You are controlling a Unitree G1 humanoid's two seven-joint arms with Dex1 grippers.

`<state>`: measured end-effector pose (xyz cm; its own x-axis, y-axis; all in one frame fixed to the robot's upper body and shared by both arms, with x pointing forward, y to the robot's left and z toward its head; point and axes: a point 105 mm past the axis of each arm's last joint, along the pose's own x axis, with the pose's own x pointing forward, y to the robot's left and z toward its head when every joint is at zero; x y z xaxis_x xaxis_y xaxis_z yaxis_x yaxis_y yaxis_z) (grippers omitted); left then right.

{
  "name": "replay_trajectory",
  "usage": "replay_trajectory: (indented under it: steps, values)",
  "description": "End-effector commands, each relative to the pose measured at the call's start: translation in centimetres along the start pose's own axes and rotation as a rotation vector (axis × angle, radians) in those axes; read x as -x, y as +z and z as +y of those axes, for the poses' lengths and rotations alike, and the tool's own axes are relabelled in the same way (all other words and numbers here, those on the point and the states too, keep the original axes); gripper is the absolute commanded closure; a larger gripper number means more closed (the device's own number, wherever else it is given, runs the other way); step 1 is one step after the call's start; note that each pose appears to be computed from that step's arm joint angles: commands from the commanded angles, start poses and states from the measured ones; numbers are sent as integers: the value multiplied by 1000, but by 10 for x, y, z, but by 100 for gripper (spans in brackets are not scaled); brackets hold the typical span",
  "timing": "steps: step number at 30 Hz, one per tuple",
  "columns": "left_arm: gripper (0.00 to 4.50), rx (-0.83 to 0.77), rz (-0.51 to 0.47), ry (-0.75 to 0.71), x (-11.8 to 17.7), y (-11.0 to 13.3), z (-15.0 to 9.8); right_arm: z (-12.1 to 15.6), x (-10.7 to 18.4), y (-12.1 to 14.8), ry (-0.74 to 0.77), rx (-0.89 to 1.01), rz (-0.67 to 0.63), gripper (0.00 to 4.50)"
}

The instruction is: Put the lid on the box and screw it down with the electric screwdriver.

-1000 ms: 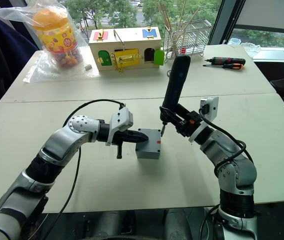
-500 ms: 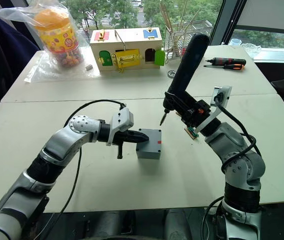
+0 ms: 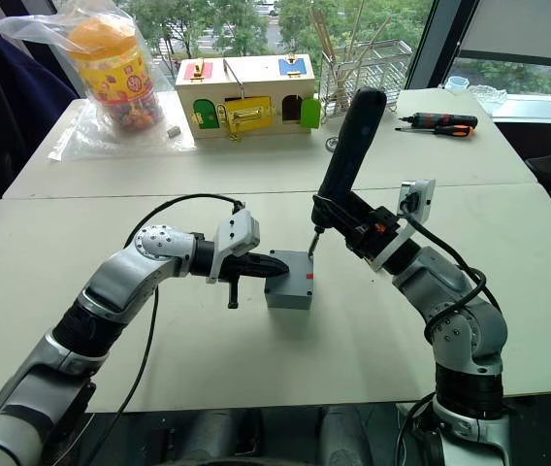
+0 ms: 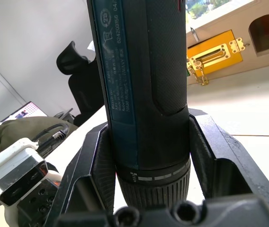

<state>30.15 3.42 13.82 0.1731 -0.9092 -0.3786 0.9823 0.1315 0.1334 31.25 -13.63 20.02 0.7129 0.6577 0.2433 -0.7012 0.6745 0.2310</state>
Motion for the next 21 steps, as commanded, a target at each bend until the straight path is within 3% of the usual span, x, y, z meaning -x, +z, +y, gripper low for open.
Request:
replay_trajectory:
  steps: [1,6,14,21]
  values:
    - [450,29,49,10,1,-15,0,1,-1,12,11,56,-41,276]
    - [450,29,49,10,1,-15,0,0,-4,8,14,71,-29,276]
    - [450,33,54,6,0,-18,-1,20,-6,-28,104,133,122,276]
    - [450,39,58,9,0,-20,-2,18,4,-62,104,156,247,276]
